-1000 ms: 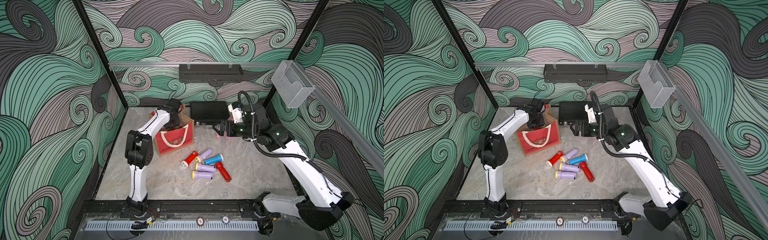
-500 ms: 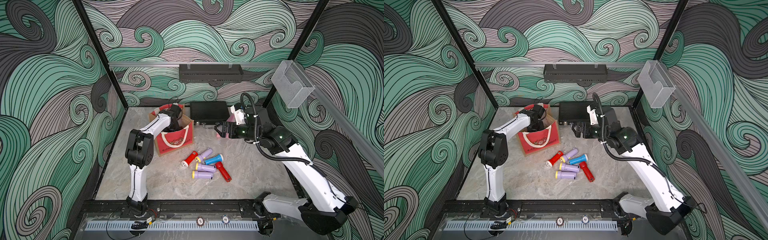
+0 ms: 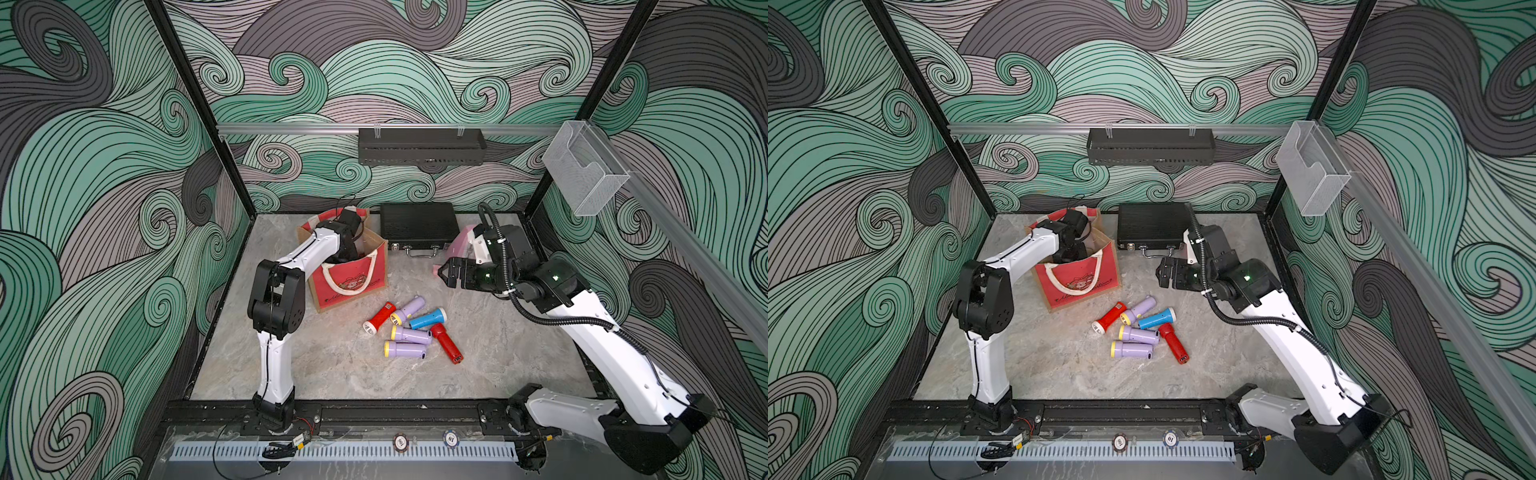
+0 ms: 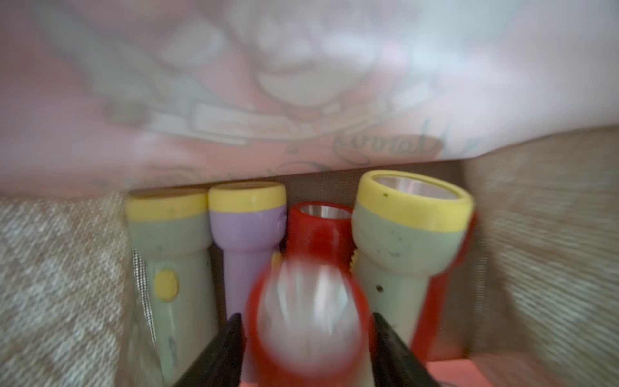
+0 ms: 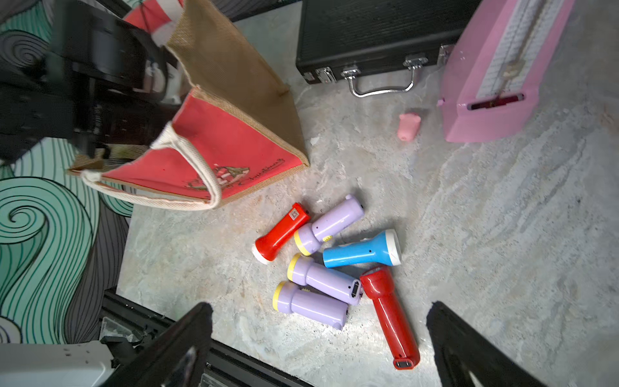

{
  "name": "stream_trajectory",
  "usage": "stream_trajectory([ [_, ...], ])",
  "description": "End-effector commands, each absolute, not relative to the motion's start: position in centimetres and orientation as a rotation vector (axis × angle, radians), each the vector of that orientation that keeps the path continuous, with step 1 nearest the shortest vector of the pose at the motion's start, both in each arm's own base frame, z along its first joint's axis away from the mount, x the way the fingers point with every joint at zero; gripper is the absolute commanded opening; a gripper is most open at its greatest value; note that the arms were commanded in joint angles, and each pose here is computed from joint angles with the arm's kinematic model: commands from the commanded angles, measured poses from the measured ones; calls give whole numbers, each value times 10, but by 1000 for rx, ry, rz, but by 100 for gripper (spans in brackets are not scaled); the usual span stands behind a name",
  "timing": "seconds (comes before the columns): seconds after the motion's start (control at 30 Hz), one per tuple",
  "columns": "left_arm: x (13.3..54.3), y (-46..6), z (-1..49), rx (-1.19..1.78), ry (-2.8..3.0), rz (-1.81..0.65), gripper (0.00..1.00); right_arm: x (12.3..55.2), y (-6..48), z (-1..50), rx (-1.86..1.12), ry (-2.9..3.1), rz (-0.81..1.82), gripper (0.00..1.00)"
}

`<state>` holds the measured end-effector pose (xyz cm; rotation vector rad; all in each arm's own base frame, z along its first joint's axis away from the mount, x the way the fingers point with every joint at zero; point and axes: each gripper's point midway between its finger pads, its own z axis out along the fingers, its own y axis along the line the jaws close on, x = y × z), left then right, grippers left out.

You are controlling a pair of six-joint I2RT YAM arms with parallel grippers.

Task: Put the flashlights into the tote bags
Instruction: Place the flashlight in the canvas bag, then pick up the flashlight from the center of the board.

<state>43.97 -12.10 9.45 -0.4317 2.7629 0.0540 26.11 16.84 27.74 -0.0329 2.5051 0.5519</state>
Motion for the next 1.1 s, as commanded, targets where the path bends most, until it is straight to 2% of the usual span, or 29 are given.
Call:
stream_trajectory([
  [0.0, 445, -116, 146, -433, 2666, 9, 71, 243, 150, 253, 53, 2618, 485, 100],
  [0.2, 440, -117, 186, -418, 2597, -66, 84, 210, 138, 202, 66, 2795, 424, 100],
  [0.37, 429, -128, 217, -329, 2536, -199, 87, 183, 125, 157, 64, 2925, 350, 100],
  [0.5, 419, -142, 245, -205, 2473, -309, 91, 170, 124, 130, 56, 3007, 353, 100],
  [0.6, 406, -155, 262, -55, 2458, -295, 98, 166, 128, 113, 32, 3056, 361, 100],
  [0.83, 383, -183, 289, 84, 2366, -379, 99, 163, 132, 81, -45, 3150, 342, 99],
  [1.07, 354, -231, 310, 179, 2304, -658, 99, 168, 144, 57, -75, 3159, 415, 98],
])
